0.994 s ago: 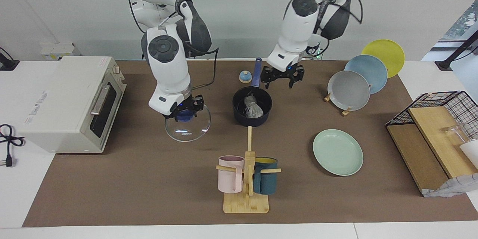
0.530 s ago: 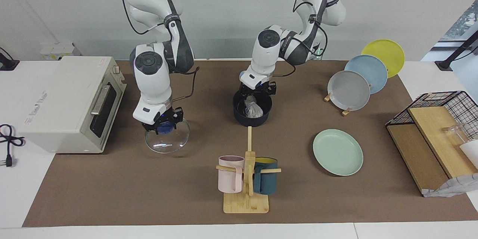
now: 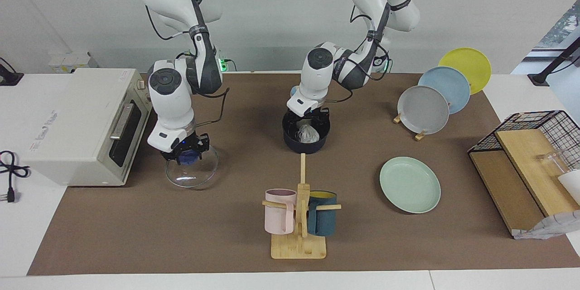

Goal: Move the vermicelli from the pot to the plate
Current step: 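Grasp the white vermicelli in the pot with the left gripper, then carry the vermicelli to the green plate while the right gripper lowers the lid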

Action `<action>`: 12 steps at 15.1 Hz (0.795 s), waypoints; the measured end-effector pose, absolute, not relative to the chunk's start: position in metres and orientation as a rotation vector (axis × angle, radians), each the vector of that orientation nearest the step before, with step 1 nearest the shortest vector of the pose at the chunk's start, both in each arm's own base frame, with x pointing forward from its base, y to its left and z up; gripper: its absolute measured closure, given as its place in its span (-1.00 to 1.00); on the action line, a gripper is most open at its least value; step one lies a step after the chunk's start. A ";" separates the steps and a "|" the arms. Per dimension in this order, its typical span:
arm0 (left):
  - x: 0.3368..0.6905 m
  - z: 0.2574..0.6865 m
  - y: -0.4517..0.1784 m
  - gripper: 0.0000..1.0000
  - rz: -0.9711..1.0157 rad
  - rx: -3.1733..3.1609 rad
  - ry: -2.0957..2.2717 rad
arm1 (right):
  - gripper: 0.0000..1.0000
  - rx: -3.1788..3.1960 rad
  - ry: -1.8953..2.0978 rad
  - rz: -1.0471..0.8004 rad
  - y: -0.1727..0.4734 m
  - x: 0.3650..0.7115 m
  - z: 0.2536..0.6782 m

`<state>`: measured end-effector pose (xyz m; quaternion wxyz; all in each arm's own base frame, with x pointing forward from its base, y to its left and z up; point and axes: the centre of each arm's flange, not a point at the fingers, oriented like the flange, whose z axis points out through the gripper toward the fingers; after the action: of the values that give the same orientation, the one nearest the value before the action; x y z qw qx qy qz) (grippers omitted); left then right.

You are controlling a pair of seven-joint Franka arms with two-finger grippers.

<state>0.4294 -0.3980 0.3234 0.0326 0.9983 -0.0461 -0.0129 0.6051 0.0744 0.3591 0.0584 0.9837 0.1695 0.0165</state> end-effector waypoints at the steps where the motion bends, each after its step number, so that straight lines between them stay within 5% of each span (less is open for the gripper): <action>1: 0.430 0.323 -0.398 -0.72 -0.040 3.073 -0.145 | -0.34 2.981 0.514 0.053 0.075 0.605 0.357; 6: 0.434 0.326 -0.395 0.46 -0.037 3.074 -0.150 | -0.34 2.992 0.485 0.036 0.075 0.604 0.345; 12: 0.466 0.397 -0.383 0.54 -0.117 3.089 -0.075 | -0.34 2.996 0.469 0.018 0.071 0.602 0.338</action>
<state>0.4660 -0.3833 0.3974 0.0250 0.9987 -0.0243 -0.0377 0.6017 0.0708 0.3384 0.0546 0.9865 0.1543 0.0060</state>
